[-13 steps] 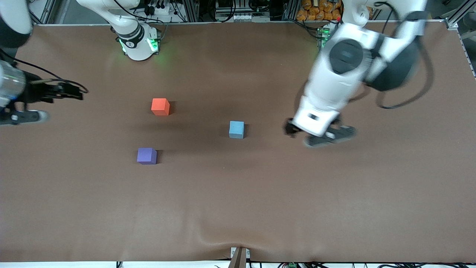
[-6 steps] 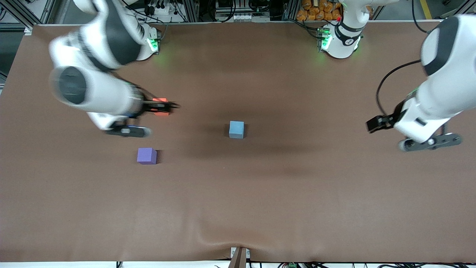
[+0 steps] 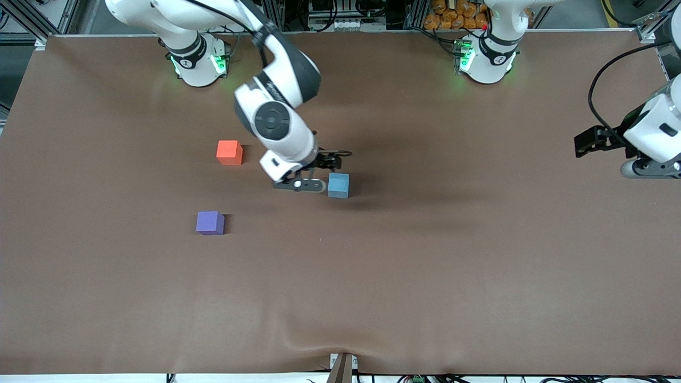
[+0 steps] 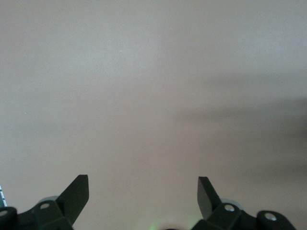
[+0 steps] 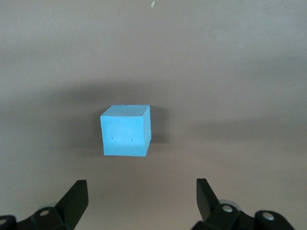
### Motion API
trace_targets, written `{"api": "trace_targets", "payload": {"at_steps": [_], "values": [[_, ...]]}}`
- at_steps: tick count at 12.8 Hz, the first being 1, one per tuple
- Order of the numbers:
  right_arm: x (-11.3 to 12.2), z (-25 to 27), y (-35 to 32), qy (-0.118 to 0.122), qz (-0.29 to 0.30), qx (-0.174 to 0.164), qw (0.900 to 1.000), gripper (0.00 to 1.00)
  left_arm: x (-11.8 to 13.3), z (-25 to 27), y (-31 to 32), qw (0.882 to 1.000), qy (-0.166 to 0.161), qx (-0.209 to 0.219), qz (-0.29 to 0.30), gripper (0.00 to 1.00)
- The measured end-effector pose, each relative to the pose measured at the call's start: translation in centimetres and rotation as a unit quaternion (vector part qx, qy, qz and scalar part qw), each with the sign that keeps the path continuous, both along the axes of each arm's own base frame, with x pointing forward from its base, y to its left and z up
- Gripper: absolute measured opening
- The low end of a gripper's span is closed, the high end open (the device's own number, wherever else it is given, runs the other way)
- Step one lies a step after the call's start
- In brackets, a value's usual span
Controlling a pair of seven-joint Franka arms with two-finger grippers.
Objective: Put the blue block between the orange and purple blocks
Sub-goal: 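Grasp the light-blue cube with the right gripper and lift it, then carry the cube with the right gripper toward the orange and purple cubes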
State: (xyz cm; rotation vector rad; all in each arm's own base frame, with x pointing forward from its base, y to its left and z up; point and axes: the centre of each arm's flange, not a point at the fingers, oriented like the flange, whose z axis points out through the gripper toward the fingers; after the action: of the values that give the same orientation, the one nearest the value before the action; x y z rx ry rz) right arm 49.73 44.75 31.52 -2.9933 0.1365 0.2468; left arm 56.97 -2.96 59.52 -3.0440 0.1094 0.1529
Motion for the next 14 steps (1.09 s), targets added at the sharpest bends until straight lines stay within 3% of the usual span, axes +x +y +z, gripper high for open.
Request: {"api": "trace_targets", "payload": {"at_steps": [4, 6, 13, 14], "values": [[-0.7, -5.8, 2.3, -0.025, 0.003, 0.011, 1.000, 1.00, -2.1, 2.0, -2.1, 0.999, 0.010, 0.002, -0.041, 1.00], [-0.7, -7.3, 2.4, -0.025, 0.002, 0.008, 1.000, 1.00, -3.1, 3.0, -1.8, 0.998, 0.014, -0.003, -0.062, 1.00], [-0.9, -11.0, 3.4, -0.051, -0.018, 0.021, 0.998, 1.00, -3.7, 4.1, -0.8, 0.998, 0.008, -0.045, -0.033, 1.00], [-1.2, -11.4, 3.7, -0.050, -0.018, 0.020, 0.998, 0.88, -3.6, 4.1, -1.2, 0.999, 0.006, -0.044, -0.028, 1.00]]}}
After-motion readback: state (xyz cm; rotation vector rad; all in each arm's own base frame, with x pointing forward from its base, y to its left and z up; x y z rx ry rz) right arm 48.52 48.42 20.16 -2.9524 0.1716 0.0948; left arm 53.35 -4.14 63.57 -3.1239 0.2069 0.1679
